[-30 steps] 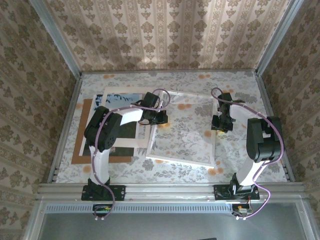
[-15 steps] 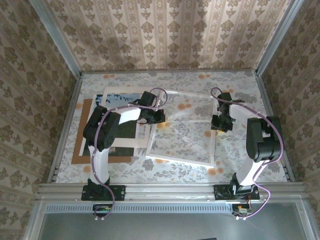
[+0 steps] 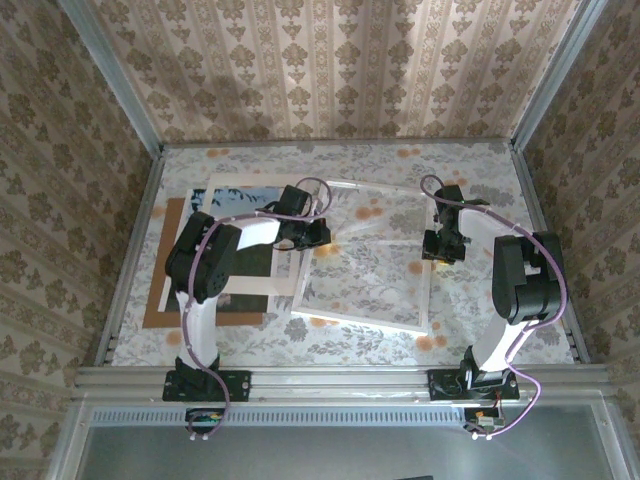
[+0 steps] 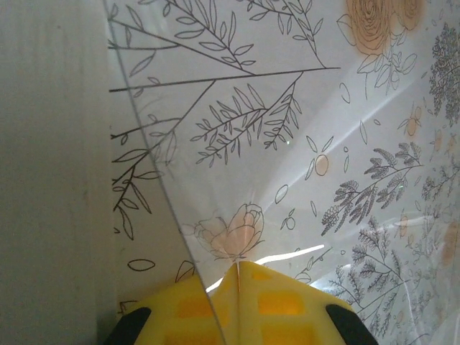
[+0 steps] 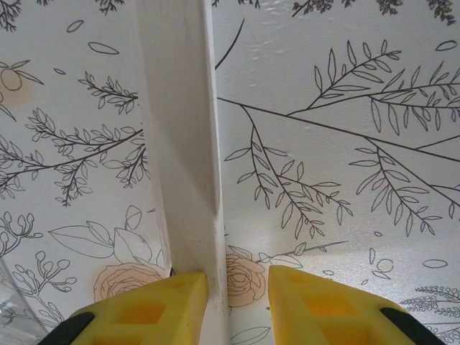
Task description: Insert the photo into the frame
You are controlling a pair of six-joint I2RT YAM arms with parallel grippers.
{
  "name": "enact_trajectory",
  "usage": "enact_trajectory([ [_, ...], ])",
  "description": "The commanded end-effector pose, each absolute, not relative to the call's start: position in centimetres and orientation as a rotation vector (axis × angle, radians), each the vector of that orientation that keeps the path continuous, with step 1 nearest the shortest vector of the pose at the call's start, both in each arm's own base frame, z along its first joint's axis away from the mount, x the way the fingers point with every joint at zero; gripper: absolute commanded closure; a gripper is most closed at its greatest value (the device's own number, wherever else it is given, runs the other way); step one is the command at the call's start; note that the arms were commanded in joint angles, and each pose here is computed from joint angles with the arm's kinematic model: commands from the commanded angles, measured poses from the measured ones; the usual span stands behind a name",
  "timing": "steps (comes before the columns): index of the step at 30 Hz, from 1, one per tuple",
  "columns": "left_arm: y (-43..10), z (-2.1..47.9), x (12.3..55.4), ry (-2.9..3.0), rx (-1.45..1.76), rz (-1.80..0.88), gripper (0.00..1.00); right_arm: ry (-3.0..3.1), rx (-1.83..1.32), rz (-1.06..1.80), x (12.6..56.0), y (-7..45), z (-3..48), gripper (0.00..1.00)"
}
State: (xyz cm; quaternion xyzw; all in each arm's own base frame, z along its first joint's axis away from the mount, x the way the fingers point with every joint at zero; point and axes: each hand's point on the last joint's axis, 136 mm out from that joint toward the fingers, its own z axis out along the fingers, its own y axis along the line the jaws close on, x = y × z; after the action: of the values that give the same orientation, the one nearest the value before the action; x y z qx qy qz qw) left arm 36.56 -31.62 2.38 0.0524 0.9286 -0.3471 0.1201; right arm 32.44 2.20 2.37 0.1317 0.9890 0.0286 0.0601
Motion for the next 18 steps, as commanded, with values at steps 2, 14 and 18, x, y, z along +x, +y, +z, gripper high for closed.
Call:
enact_trajectory([
  [2,-31.8,2.6,35.5,2.724,0.092,-1.064,1.00,3.033,0.423,-0.080,31.6,0.2,-0.3,0.68],
  [14,-32.5,3.8,35.4,2.684,-0.045,-1.188,1.00,2.977,0.448,-0.011,32.2,0.4,1.3,0.65],
  [18,-32.6,4.0,35.3,2.673,-0.078,-1.229,1.00,2.966,0.454,0.028,32.5,0.7,1.5,0.65],
])
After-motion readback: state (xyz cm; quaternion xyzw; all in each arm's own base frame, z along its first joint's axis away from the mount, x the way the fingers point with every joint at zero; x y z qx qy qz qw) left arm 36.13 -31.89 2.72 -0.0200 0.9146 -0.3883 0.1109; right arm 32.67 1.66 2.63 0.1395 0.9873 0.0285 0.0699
